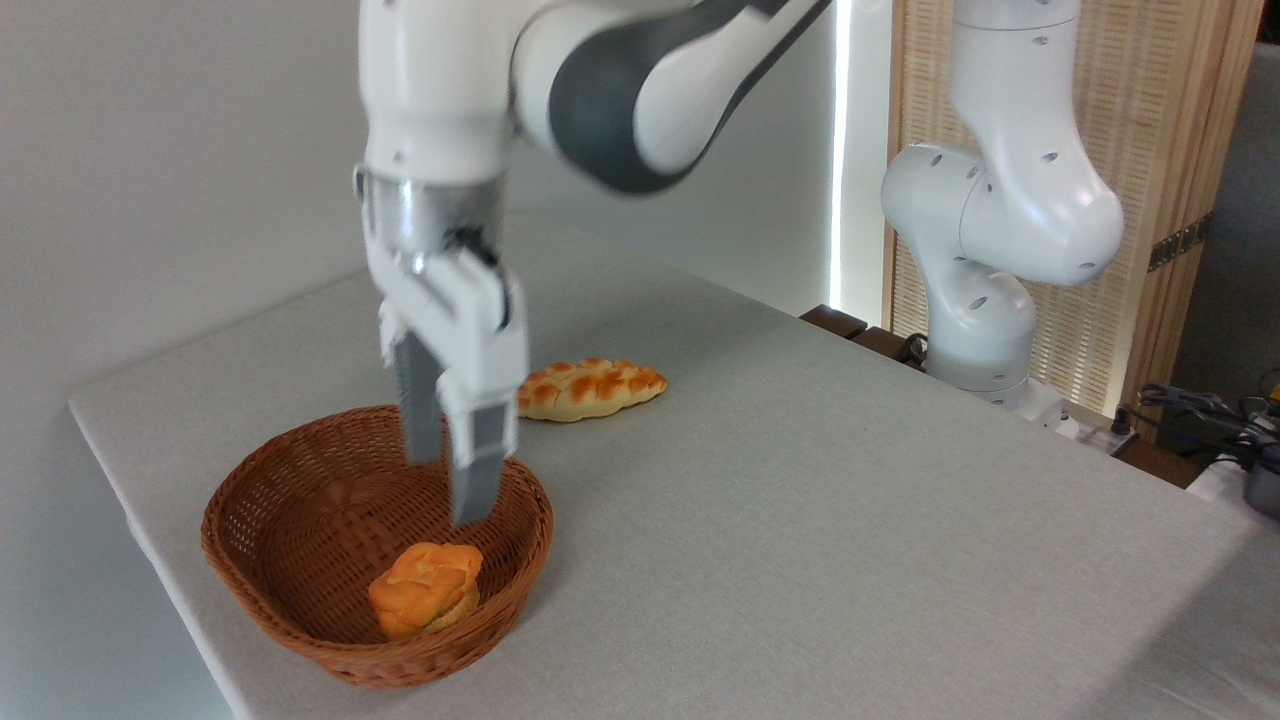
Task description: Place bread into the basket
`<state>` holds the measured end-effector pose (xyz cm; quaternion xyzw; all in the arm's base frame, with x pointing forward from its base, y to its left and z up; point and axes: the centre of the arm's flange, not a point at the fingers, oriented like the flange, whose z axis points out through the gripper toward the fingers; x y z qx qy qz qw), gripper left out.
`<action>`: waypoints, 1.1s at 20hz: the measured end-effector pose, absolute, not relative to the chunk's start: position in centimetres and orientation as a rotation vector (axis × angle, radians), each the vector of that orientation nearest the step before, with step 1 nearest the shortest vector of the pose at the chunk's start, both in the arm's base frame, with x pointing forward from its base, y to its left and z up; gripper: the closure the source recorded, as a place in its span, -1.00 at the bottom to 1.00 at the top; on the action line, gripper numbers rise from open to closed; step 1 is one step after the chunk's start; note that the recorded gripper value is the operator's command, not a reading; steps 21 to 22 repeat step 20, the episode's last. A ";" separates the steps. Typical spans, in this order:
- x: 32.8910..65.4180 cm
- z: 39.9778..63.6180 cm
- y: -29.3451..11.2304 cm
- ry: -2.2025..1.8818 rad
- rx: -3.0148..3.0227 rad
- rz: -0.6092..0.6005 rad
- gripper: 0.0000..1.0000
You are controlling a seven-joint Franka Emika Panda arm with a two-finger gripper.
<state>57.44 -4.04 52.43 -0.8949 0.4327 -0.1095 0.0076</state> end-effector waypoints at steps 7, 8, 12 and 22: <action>54.1 59.7 -2.8 1.248 -2.960 -0.098 -1.00; 54.1 60.2 -2.6 1.244 -2.964 -0.088 -1.00; 54.6 61.0 -1.9 1.230 -2.912 -0.028 -1.00; 55.8 60.9 -1.8 1.228 -2.904 -0.028 -1.00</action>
